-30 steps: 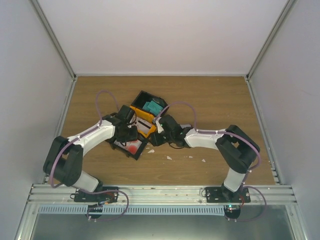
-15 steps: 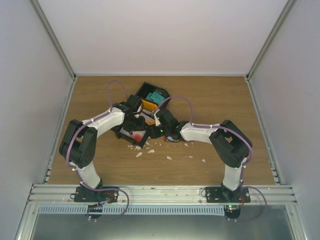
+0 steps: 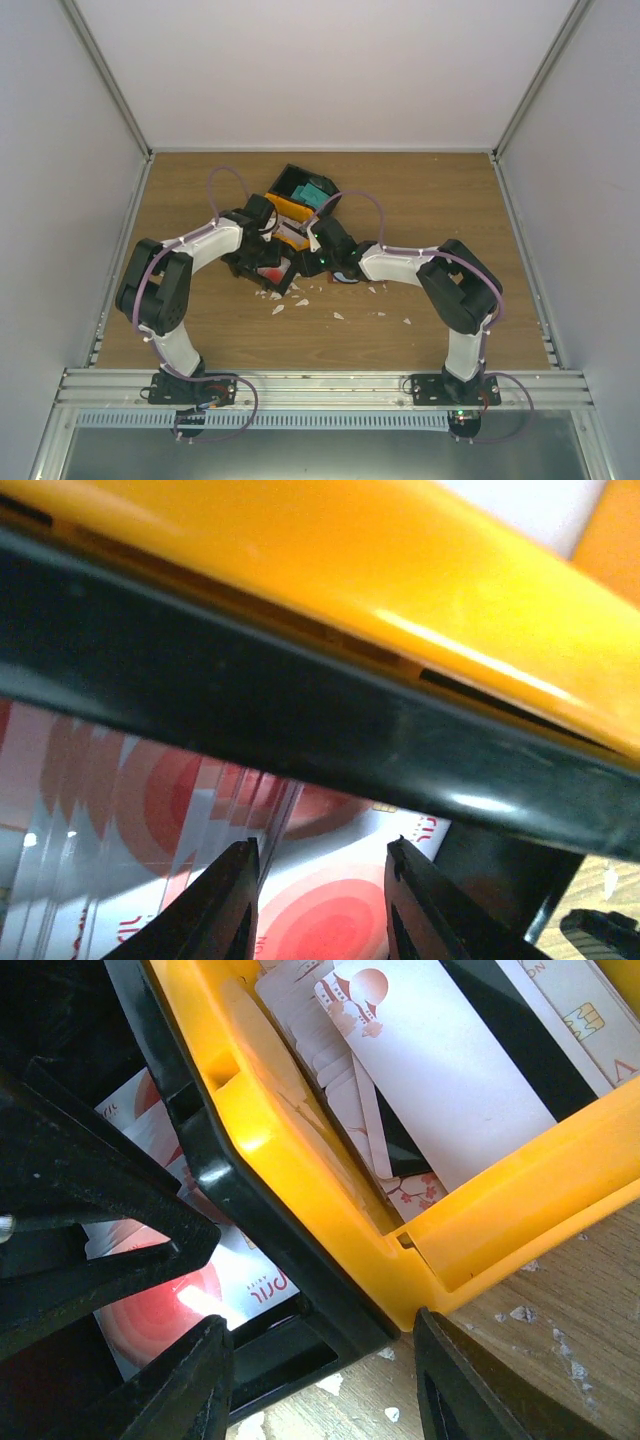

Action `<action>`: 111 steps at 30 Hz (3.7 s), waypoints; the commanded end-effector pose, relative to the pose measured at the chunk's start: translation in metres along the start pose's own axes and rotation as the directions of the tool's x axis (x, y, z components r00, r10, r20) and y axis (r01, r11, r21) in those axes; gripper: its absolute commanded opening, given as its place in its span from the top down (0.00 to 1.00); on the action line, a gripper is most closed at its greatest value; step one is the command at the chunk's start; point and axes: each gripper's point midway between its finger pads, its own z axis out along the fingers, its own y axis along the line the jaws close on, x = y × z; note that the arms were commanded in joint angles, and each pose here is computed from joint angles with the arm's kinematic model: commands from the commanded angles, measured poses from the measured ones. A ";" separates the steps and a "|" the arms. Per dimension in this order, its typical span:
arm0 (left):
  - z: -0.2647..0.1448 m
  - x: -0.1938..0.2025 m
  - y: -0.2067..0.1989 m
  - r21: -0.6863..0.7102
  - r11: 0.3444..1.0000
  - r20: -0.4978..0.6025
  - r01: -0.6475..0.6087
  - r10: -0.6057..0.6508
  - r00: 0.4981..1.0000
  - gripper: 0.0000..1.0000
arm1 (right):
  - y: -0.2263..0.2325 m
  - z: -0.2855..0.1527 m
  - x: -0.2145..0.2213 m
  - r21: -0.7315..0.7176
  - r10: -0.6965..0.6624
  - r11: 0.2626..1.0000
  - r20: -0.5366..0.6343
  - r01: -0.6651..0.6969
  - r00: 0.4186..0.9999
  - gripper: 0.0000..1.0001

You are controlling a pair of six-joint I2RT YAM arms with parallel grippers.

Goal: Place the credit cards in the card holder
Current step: Adjust the storage box at the center of the board, then pick up the credit card from the storage box.

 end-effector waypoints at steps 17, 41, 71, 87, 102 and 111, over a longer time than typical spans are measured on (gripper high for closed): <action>-0.038 0.011 -0.055 0.327 0.945 -0.042 -0.025 0.041 0.998 0.77 | 0.007 0.024 0.029 -0.049 -0.029 0.999 -0.116 0.024 0.993 0.53; -0.014 0.026 -0.031 0.223 0.975 -0.073 -0.022 0.039 0.997 0.57 | -0.010 -0.003 0.016 0.008 0.044 0.999 -0.002 -0.044 0.999 0.58; -0.031 0.035 -0.039 0.269 0.963 -0.083 -0.033 0.057 0.995 0.78 | -0.021 -0.003 0.022 0.033 0.065 0.997 -0.021 -0.065 0.998 0.59; -0.043 0.034 -0.040 0.263 0.964 -0.061 -0.036 0.054 0.997 0.88 | -0.023 -0.003 0.025 0.043 0.069 0.997 -0.031 -0.068 0.997 0.59; -0.076 0.019 -0.024 0.140 0.988 0.042 -0.061 0.056 0.998 1.00 | -0.016 -0.035 -0.007 0.005 0.118 0.993 0.073 -0.118 0.990 0.56; -0.142 -0.008 -0.045 0.196 0.967 0.277 -0.161 0.103 0.955 1.00 | -0.023 -0.092 -0.043 -0.058 0.197 0.980 0.237 -0.189 0.951 0.53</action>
